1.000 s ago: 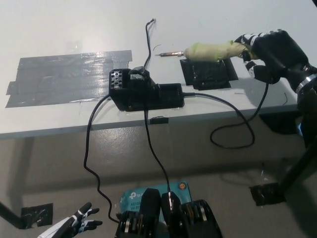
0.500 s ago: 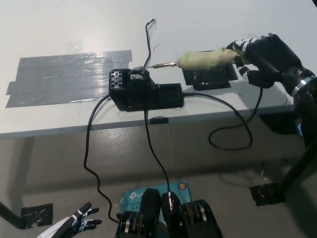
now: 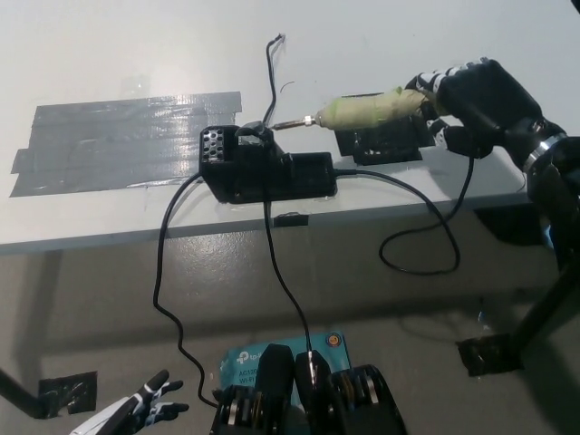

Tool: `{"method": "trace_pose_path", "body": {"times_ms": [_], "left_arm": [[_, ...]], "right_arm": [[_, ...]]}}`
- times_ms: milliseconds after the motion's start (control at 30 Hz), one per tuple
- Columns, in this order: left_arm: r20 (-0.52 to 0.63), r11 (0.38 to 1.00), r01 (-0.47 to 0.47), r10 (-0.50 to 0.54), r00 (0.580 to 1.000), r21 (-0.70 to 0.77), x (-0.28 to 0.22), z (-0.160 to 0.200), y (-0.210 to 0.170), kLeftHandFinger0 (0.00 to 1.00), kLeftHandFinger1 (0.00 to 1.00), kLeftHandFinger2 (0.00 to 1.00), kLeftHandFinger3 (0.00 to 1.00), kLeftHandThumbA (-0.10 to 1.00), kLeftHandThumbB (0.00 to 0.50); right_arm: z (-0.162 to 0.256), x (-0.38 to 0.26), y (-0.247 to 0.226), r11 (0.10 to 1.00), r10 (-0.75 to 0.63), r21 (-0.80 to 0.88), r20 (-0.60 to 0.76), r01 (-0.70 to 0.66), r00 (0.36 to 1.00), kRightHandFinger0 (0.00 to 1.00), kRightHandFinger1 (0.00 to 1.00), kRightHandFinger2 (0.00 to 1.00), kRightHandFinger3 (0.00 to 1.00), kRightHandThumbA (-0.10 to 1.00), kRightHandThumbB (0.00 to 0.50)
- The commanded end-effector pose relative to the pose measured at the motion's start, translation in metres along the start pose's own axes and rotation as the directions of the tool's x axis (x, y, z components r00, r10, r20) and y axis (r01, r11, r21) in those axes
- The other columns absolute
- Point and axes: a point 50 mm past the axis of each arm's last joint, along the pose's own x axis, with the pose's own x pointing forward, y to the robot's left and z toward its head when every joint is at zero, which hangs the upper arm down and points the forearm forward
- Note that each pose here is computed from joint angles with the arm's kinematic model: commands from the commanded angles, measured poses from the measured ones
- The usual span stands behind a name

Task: The robot uses its right hand to grab and lift the soldering gun kept on the middle of the table and puts it in its base

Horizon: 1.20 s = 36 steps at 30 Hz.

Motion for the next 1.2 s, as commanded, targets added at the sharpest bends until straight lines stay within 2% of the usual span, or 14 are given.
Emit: {"method": "trace_pose_path", "body": {"times_ms": [0, 200, 267, 333, 367, 467, 500, 533, 600, 700, 800, 933, 1033, 1167], "left_arm": [[-0.001, 0.999, -0.02, 0.02, 1.0, 0.031, -0.006, 0.006, 0.008, 1.0, 0.97, 0.89, 1.0, 1.0, 0.5], [-0.002, 0.999, -0.018, 0.018, 1.0, 0.051, -0.004, 0.009, 0.009, 1.0, 0.98, 0.88, 1.0, 1.0, 0.492], [-0.003, 0.999, -0.009, 0.009, 1.0, 0.048, -0.003, 0.008, 0.008, 1.0, 0.99, 0.89, 1.0, 1.0, 0.489], [0.001, 0.999, -0.011, 0.011, 1.0, 0.048, -0.004, 0.009, 0.008, 1.0, 0.98, 0.87, 1.0, 1.0, 0.481], [0.004, 0.999, -0.014, 0.014, 1.0, 0.045, -0.004, 0.01, 0.008, 1.0, 0.95, 0.85, 1.0, 1.0, 0.482], [0.0, 0.998, -0.013, 0.013, 1.0, 0.055, -0.002, 0.01, 0.008, 1.0, 0.95, 0.86, 1.0, 1.0, 0.492], [-0.001, 0.999, -0.011, 0.011, 1.0, 0.053, -0.002, 0.01, 0.008, 1.0, 0.96, 0.86, 1.0, 1.0, 0.498], [0.001, 0.999, -0.008, 0.008, 1.0, 0.051, -0.002, 0.011, 0.008, 1.0, 0.98, 0.87, 1.0, 1.0, 0.499], [0.002, 0.999, -0.004, 0.004, 1.0, 0.049, -0.001, 0.011, 0.008, 1.0, 1.0, 0.88, 1.0, 1.0, 0.5], [0.004, 0.999, 0.0, 0.0, 1.0, 0.055, 0.0, 0.012, 0.007, 1.0, 0.98, 0.86, 1.0, 1.0, 0.5], [0.009, 0.999, 0.005, -0.005, 1.0, 0.044, 0.001, 0.013, 0.007, 1.0, 1.0, 0.88, 1.0, 1.0, 0.5], [0.011, 0.998, 0.013, -0.014, 1.0, 0.058, 0.002, 0.016, 0.007, 1.0, 0.98, 0.87, 1.0, 1.0, 0.5], [0.011, 0.998, 0.013, -0.014, 1.0, 0.062, 0.004, 0.017, 0.007, 1.0, 0.99, 0.87, 1.0, 1.0, 0.5], [0.012, 0.998, 0.011, -0.012, 1.0, 0.064, 0.004, 0.017, 0.006, 1.0, 0.97, 0.86, 1.0, 1.0, 0.5]], "right_arm": [[0.004, 0.014, -0.045, 0.994, -0.091, -0.062, 0.011, 0.091, 0.996, 0.0, 0.14, 0.51, 0.4, -0.1, 0.062], [0.007, 0.015, -0.045, 0.994, -0.081, -0.075, 0.039, 0.084, 0.996, 0.0, 0.1, 0.48, 0.34, -0.1, 0.083], [0.007, 0.014, -0.045, 0.994, -0.081, -0.072, 0.032, 0.083, 0.996, 0.0, 0.09, 0.46, 0.34, -0.1, 0.107], [0.007, 0.015, -0.044, 0.993, -0.092, -0.071, 0.038, 0.095, 0.995, 0.0, 0.09, 0.48, 0.3, -0.1, 0.124], [0.008, 0.016, -0.045, 0.992, -0.095, -0.081, 0.041, 0.098, 0.995, 0.0, 0.08, 0.45, 0.3, -0.1, 0.127], [0.01, 0.016, -0.048, 0.991, -0.101, -0.08, 0.04, 0.104, 0.994, 0.0, 0.08, 0.43, 0.32, -0.1, 0.049], [0.011, 0.017, -0.049, 0.991, -0.1, -0.083, 0.043, 0.104, 0.994, 0.0, 0.09, 0.45, 0.34, -0.1, 0.043], [0.011, 0.018, -0.049, 0.99, -0.104, -0.086, 0.049, 0.108, 0.993, 0.0, 0.06, 0.41, 0.28, -0.1, 0.056], [0.011, 0.02, -0.047, 0.99, -0.105, -0.086, 0.056, 0.11, 0.993, 0.0, 0.06, 0.4, 0.26, -0.1, 0.049], [0.01, 0.022, -0.046, 0.989, -0.1, -0.103, 0.052, 0.105, 0.994, 0.0, 0.05, 0.4, 0.25, -0.1, 0.087], [0.011, 0.023, -0.044, 0.991, -0.081, -0.099, 0.049, 0.085, 0.996, 0.0, 0.07, 0.42, 0.28, -0.1, 0.065], [0.014, 0.024, -0.041, 0.99, -0.079, -0.116, 0.056, 0.085, 0.995, 0.0, 0.0, 0.29, 0.06, -0.1, 0.02], [0.017, 0.025, -0.039, 0.988, -0.078, -0.129, 0.06, 0.085, 0.995, 0.0, 0.0, 0.29, 0.06, -0.1, 0.058], [0.016, 0.026, -0.031, 0.988, -0.057, -0.138, 0.055, 0.064, 0.997, 0.0, 0.0, 0.33, 0.1, -0.1, 0.009]]}}
